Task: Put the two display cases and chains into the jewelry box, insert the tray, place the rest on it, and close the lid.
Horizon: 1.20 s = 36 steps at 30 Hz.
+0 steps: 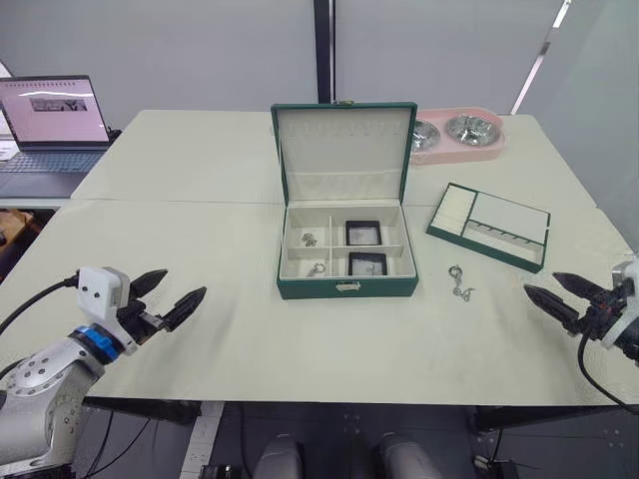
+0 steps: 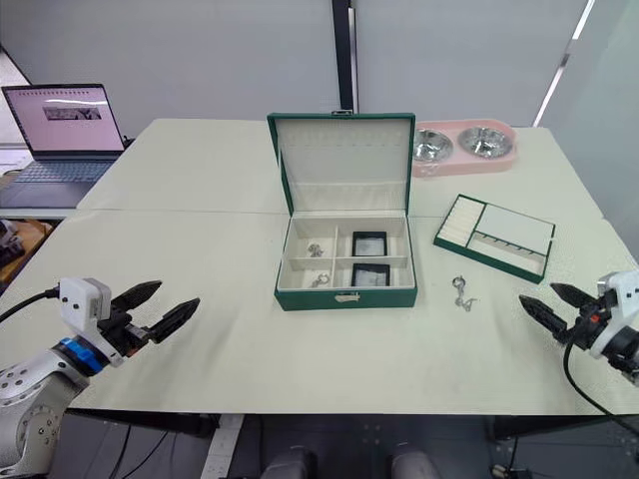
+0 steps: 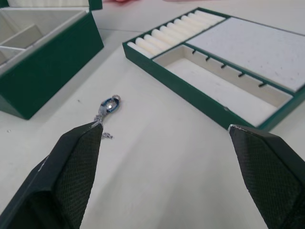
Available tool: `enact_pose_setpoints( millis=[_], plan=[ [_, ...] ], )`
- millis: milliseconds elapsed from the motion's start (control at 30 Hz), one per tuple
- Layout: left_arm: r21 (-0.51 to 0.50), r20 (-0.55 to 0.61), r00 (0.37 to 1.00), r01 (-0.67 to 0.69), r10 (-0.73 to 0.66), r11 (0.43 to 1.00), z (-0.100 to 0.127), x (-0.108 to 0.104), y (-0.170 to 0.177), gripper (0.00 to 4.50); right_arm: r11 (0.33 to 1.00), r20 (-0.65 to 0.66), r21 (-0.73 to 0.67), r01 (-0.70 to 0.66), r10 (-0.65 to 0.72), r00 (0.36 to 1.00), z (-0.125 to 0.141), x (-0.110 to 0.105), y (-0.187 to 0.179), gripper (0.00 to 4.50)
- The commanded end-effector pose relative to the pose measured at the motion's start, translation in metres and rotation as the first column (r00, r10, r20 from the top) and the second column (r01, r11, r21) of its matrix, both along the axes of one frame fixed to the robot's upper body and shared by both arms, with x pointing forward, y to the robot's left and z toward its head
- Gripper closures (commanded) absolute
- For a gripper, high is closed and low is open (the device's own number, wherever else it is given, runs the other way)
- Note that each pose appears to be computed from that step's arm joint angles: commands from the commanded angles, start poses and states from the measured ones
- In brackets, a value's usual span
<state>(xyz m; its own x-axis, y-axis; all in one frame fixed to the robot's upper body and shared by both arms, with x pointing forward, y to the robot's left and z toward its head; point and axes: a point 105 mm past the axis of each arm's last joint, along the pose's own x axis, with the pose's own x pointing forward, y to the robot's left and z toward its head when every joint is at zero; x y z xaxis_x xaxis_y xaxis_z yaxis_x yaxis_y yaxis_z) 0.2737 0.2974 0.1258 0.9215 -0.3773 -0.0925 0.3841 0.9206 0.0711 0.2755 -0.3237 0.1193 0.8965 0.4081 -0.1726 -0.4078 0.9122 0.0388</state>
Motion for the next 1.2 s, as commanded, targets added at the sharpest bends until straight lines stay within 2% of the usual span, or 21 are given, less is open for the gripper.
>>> enact_pose_setpoints(
  millis=[33,167,333,800,933,1067,1200],
  plan=[
    [0.039,0.057,0.997,-0.045,0.043,0.998,0.015,-0.002,0.016,0.00,0.997,0.049,-0.027,0.076,-0.075,0.996,0.001,-0.007,-0.016,0.03],
    [0.030,0.058,0.995,-0.078,0.076,0.996,0.011,-0.002,0.024,0.00,0.986,0.052,-0.002,0.167,-0.166,0.985,-0.011,-0.011,-0.028,0.03],
    [0.031,0.044,0.994,-0.102,0.100,0.994,0.002,-0.003,0.030,0.00,0.981,0.048,-0.002,0.194,-0.194,0.980,-0.022,-0.011,-0.029,0.03],
    [0.037,0.054,0.994,-0.094,0.092,0.995,0.004,-0.002,0.026,0.00,0.981,0.066,0.003,0.196,-0.196,0.978,-0.018,-0.007,-0.033,0.03],
    [0.029,0.067,0.998,-0.016,0.014,0.999,0.009,0.005,0.005,0.00,0.991,0.071,0.013,0.130,-0.131,0.989,-0.007,-0.002,-0.024,0.03],
    [0.041,0.083,0.982,0.164,-0.167,0.986,0.025,0.020,-0.039,0.00,0.999,0.049,-0.031,-0.038,0.039,0.998,0.010,0.007,0.001,0.03],
    [0.065,0.083,0.924,0.369,-0.374,0.927,0.038,0.028,-0.091,0.00,0.976,0.005,-0.104,-0.189,0.191,0.982,0.025,0.022,0.020,0.03]
  ],
)
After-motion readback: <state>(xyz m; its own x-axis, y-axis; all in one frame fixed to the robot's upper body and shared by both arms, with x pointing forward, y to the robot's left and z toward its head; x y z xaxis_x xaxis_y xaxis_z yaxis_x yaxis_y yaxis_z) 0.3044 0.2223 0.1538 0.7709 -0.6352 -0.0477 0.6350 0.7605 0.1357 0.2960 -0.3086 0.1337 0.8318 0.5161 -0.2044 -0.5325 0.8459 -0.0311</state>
